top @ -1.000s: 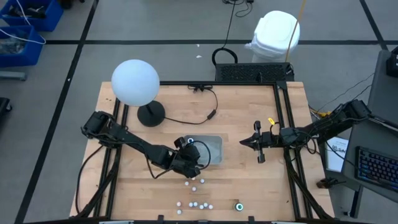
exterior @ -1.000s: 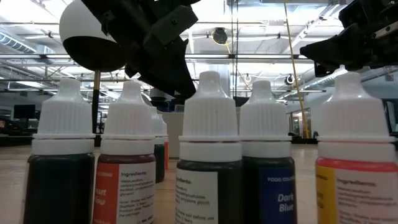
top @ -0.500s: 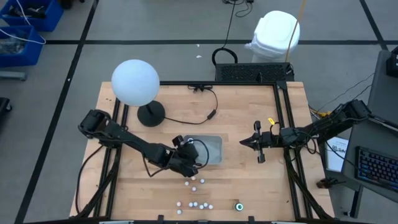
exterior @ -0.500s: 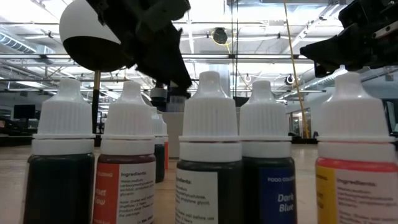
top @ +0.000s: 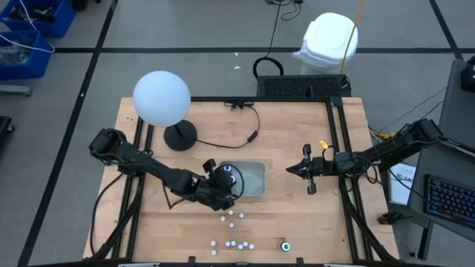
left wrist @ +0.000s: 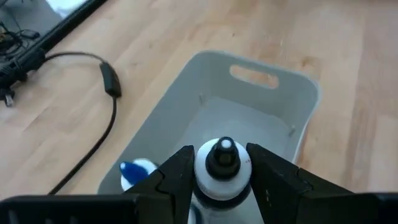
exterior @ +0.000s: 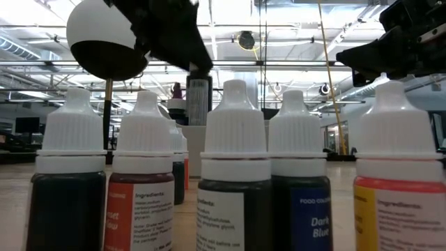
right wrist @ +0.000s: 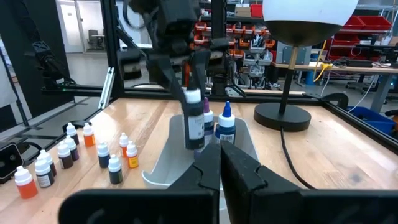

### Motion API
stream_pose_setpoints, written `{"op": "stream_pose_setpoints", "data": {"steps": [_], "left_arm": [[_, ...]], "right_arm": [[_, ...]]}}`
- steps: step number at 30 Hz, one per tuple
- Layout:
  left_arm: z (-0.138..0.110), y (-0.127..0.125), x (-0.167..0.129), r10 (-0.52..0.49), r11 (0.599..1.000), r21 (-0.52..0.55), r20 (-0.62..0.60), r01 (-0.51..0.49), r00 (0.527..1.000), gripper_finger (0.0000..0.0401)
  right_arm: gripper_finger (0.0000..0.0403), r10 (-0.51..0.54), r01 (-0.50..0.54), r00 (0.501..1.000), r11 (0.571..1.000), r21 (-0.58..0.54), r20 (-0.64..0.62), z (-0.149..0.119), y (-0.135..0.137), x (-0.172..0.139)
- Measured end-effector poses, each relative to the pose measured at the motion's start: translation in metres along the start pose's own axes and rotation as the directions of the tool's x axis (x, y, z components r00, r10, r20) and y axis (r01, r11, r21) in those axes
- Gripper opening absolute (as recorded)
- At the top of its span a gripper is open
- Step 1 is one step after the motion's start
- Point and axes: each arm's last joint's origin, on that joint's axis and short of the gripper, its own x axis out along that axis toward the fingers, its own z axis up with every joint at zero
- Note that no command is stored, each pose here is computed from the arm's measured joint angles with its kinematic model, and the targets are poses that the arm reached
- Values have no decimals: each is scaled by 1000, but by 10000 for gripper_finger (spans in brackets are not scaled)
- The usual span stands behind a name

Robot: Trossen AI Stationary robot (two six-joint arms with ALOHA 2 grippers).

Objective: Pick & Place food coloring
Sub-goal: Put the big black food coloring bottle into the gray bin, then put the big green food coloring bottle into the gray bin

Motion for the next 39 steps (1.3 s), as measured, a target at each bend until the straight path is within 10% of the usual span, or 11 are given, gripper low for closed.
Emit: {"op": "stream_pose_setpoints", "data": {"steps": [10, 26, 39], "left_arm": [[-15, -9, 18, -2, 999, 33, -52, 4, 999, 133], [-13, -9, 18, -20, 997, 75, -50, 24, 999, 282], [27, 15, -57, -136, 984, 126, 78, 126, 988, 277]], "right_arm": [[2, 0, 0, 1000, 1000, 0, -1, 0, 0, 0], [2, 0, 0, 1000, 1000, 0, 0, 0, 0, 0], [2, 0, 0, 1000, 1000, -2, -7, -1, 0, 0]]}}
